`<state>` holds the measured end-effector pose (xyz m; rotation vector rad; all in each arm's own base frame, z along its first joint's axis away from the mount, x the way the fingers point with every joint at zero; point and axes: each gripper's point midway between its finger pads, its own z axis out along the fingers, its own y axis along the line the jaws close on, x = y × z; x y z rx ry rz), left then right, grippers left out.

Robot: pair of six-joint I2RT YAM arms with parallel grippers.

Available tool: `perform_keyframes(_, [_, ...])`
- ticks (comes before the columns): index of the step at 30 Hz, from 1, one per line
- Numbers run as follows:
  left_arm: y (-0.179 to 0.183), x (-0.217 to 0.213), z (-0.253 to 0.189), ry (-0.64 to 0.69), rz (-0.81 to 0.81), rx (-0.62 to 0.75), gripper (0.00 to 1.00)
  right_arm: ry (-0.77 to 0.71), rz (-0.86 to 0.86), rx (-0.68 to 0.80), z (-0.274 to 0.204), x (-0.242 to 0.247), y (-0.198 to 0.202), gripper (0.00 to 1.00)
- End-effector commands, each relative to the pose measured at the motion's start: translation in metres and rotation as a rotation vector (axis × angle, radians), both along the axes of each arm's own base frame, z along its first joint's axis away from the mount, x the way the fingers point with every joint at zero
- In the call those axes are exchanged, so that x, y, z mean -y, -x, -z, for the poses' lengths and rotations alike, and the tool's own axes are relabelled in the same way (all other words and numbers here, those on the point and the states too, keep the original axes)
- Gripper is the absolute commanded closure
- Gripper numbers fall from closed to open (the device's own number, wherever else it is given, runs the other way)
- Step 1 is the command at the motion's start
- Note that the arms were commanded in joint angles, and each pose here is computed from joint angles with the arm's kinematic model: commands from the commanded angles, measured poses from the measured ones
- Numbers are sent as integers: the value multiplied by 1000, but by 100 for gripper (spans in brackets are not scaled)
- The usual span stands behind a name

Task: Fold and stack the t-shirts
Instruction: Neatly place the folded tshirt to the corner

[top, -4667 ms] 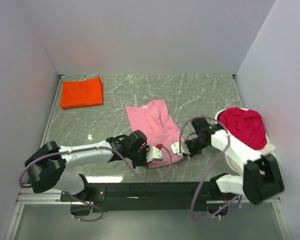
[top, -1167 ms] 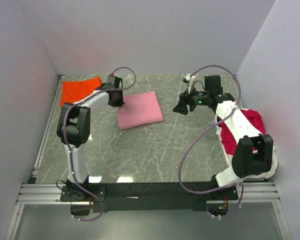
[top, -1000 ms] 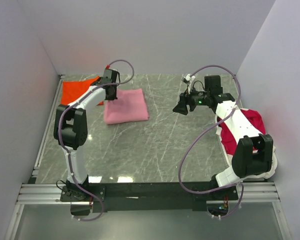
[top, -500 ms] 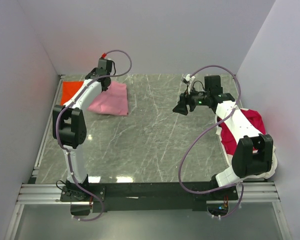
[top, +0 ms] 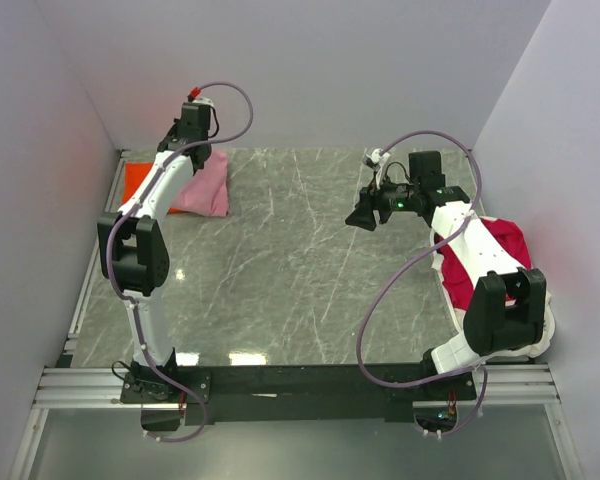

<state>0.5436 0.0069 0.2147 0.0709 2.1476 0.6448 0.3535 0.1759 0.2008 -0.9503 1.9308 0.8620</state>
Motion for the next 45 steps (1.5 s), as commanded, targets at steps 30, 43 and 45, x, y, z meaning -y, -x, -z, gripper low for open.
perform_keyframes(30, [11,-18,-137,-3,-36,311,100,3,-12,24,-1,2,2,34])
perform_keyframes(43, [-11,-58,-85,44,-86,233,100,2,-14,20,-2,2,3,34])
perform_keyframes(45, [-21,-65,-77,54,-87,231,100,1,-15,18,-1,2,3,34])
